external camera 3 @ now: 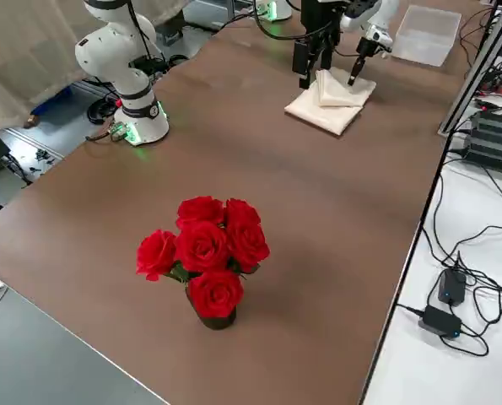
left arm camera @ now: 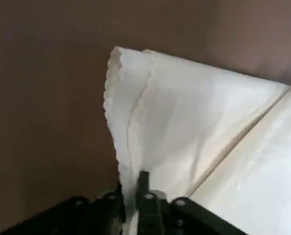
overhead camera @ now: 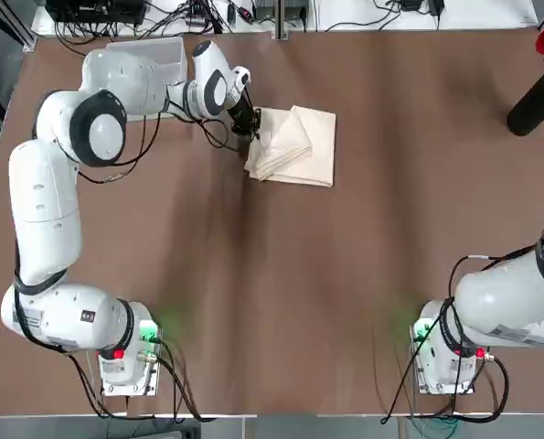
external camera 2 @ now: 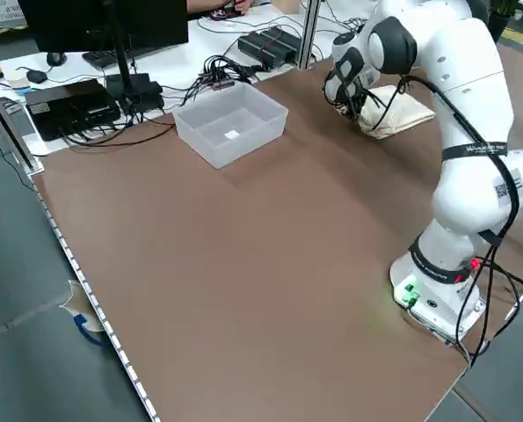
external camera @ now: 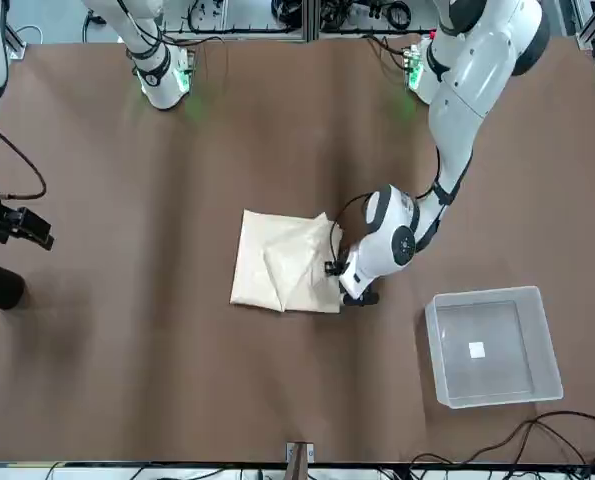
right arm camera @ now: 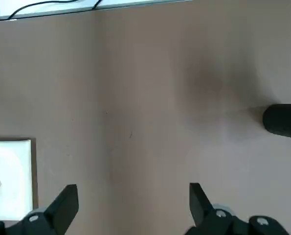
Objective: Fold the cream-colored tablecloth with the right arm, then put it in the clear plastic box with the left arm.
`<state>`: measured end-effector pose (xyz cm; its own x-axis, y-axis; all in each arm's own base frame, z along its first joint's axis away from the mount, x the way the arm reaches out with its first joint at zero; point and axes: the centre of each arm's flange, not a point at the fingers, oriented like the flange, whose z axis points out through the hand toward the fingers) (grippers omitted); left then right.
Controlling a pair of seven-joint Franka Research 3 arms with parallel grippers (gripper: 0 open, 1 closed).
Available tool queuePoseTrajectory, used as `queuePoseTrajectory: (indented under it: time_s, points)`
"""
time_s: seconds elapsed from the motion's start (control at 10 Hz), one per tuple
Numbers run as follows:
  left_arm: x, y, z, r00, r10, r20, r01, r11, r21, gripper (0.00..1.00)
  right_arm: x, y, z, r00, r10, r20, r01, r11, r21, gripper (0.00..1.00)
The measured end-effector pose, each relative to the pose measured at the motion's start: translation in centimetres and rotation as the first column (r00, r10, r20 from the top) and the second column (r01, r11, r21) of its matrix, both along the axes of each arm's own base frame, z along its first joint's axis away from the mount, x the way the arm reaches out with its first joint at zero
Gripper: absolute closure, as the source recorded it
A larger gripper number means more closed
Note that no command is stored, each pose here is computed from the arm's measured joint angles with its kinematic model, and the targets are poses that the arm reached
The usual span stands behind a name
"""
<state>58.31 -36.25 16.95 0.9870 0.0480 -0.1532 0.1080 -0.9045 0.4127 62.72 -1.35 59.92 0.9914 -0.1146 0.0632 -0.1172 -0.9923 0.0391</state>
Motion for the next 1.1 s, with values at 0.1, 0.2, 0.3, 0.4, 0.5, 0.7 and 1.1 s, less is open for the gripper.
queuePoseTrajectory:
  time_s: [0.1,0.2,0.3,0.4,0.5,0.7,1.1]
  points:
    - [-0.1,0.1,0.4,1.0,-0.004,-0.025,0.004,1.0,0.009,0.96,0.0,0.1,0.0,1.0,0.001,-0.001,-0.001,1.0,0.0,0.0]
    - [-0.1,0.6,1.2,0.998,-0.017,-0.056,0.018,1.0,0.02,0.96,0.0,0.3,0.0,1.0,0.005,-0.001,-0.005,1.0,0.0,0.0]
    - [0.3,1.5,2.5,0.996,-0.024,-0.081,0.027,0.999,0.034,0.96,0.0,0.5,0.0,1.0,0.007,-0.001,-0.007,1.0,0.0,0.0]
    - [1.0,3.1,4.1,0.995,-0.021,-0.096,0.026,0.999,0.047,0.96,0.0,0.6,0.0,1.0,0.008,0.0,-0.008,1.0,0.0,0.0]
    - [1.6,4.8,5.6,0.994,-0.025,-0.104,0.032,0.997,0.073,0.96,0.0,0.6,0.0,1.0,0.008,0.0,-0.008,1.0,0.0,0.0]
    - [1.9,6.9,7.7,0.991,-0.068,-0.118,0.085,0.985,0.149,0.96,0.0,0.6,0.0,1.0,0.008,0.001,-0.008,1.0,0.0,0.0]
    - [1.7,7.8,12.8,0.991,-0.065,-0.12,0.089,0.973,0.213,0.96,0.0,0.6,0.0,1.0,0.008,0.0,-0.008,1.0,0.0,0.0]
